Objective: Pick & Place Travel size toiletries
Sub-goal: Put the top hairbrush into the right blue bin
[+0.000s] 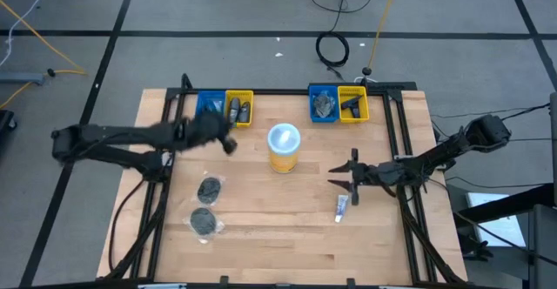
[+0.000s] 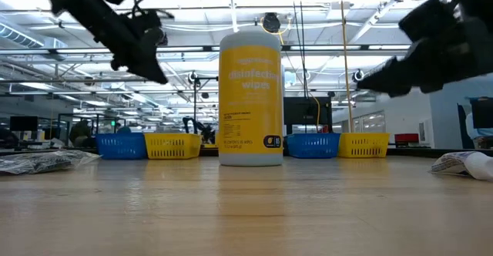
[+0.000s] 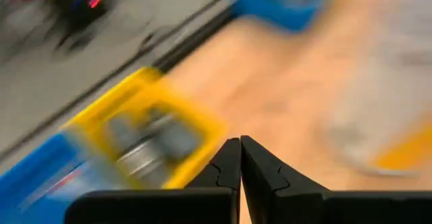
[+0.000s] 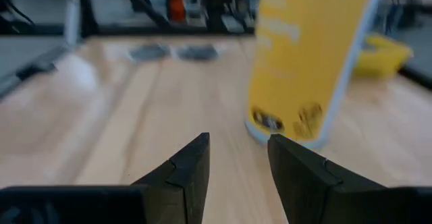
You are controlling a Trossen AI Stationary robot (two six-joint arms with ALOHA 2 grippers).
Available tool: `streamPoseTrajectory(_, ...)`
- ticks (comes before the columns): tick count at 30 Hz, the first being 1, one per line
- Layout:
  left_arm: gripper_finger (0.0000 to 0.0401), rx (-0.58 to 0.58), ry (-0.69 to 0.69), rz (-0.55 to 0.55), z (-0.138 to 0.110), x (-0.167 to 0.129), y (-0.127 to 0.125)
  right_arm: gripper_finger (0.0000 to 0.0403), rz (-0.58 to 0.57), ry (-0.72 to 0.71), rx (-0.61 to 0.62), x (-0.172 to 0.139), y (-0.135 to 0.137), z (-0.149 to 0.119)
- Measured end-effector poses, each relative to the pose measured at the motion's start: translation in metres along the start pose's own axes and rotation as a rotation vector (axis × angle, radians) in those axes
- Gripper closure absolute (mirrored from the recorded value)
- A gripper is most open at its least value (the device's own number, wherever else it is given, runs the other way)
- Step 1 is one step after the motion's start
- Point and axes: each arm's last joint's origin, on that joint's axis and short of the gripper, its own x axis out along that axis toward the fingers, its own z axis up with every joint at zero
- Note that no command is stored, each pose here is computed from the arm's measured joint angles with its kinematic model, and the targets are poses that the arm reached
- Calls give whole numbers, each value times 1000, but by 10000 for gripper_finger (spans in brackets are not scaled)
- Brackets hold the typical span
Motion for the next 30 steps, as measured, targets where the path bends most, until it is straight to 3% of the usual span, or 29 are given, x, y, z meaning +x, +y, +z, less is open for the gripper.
streamPoseTrajectory(6,392,211,-238,-317,-42,-13,-61,261,41,-110,-22,-3,7,11)
streamPoseTrajectory(11,396,373,-153,-462,-72,-34,-90,261,30,-108,-22,-2,6,10)
streamPoseTrajectory(14,387,385,-26,-479,-90,-42,-92,261,19,-98,-23,-1,4,9)
streamPoseTrajectory(16,381,323,80,-424,-100,-43,-86,261,11,-88,-23,0,3,8)
streamPoseTrajectory(20,354,86,256,-190,-112,-43,-61,261,-8,-61,-18,3,1,4)
streamPoseTrajectory(25,275,-203,422,42,-120,-43,-34,261,-26,-35,-12,6,-2,0)
streamPoseTrajectory(30,188,-348,602,77,-124,-42,-26,261,-28,-27,-12,6,-2,-2)
